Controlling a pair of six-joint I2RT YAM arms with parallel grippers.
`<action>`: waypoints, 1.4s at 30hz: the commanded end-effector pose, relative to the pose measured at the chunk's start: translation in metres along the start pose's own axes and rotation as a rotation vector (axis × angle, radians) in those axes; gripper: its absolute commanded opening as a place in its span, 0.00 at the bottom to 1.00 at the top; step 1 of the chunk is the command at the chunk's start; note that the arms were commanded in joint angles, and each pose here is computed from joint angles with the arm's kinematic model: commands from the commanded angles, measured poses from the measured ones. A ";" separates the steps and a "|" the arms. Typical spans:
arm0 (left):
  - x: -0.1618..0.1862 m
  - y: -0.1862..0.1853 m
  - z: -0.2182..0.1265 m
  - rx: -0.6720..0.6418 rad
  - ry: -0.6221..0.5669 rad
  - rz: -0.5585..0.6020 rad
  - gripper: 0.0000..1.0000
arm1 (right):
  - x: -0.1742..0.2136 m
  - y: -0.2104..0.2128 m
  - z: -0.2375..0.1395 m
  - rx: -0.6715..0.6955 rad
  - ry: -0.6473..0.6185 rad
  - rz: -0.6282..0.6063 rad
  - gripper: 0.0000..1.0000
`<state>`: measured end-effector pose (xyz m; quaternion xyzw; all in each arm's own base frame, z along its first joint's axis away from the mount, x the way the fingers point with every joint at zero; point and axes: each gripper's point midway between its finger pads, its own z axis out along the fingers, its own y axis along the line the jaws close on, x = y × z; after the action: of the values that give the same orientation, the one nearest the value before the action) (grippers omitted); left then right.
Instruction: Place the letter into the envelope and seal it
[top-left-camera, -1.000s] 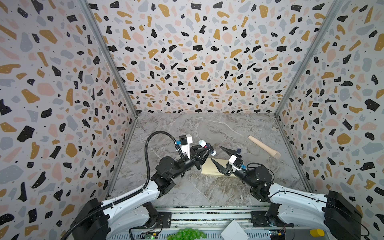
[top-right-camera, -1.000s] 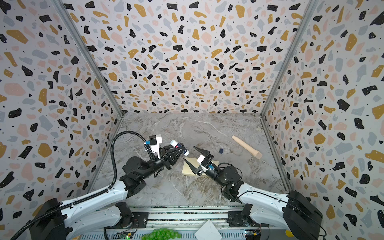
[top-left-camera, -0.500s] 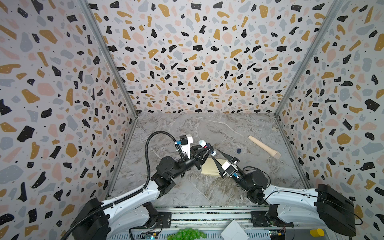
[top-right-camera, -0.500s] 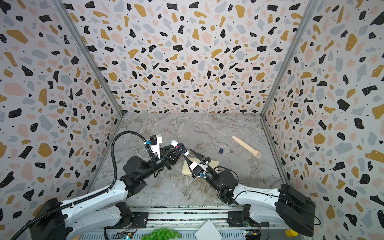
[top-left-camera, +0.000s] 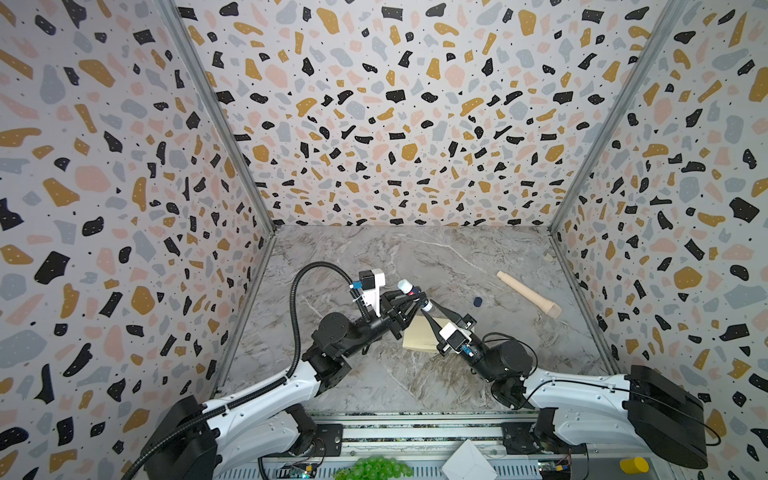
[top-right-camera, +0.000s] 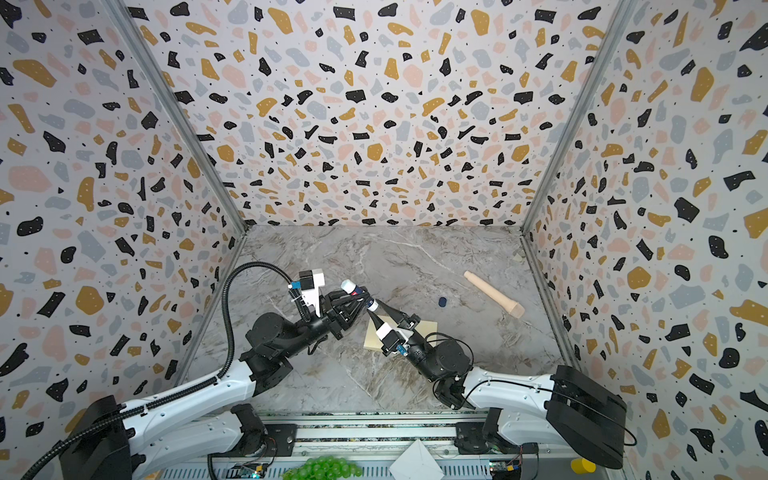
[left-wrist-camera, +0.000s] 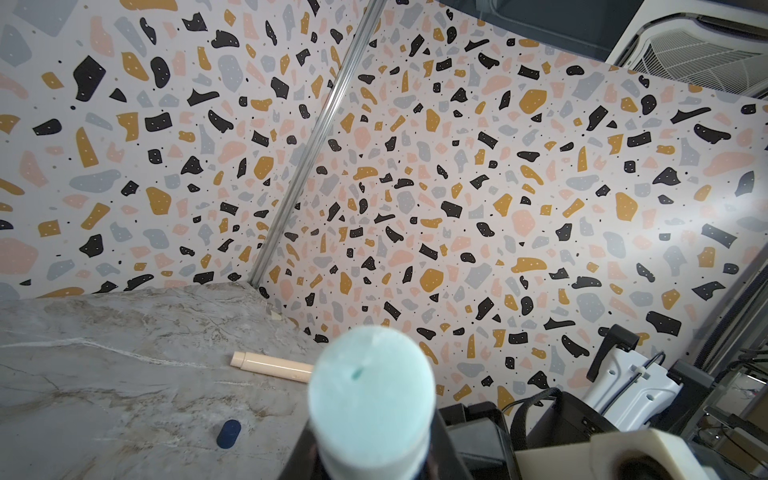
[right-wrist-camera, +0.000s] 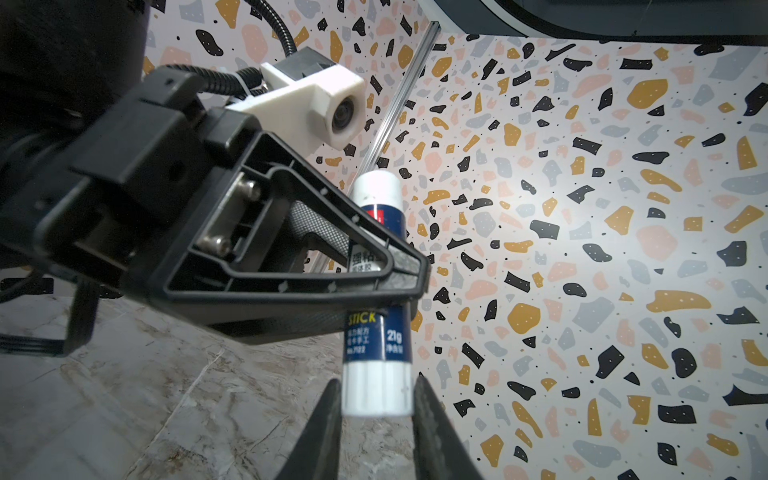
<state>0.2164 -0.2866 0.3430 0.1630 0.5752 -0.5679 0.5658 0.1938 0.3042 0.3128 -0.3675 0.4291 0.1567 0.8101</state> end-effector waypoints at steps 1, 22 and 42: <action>-0.020 -0.012 0.000 0.041 -0.070 0.020 0.00 | -0.023 -0.012 0.007 0.042 -0.064 0.028 0.22; -0.020 -0.024 -0.003 0.102 -0.066 0.053 0.00 | -0.042 -0.031 0.002 -0.724 -0.045 1.066 0.07; -0.022 -0.019 -0.002 0.067 -0.068 0.056 0.00 | -0.008 -0.030 0.004 -0.236 -0.029 0.515 0.72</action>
<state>0.2116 -0.2852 0.3526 0.1707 0.5571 -0.5751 0.5742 0.1906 0.2951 0.3473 -0.3321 0.4723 0.5778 0.5769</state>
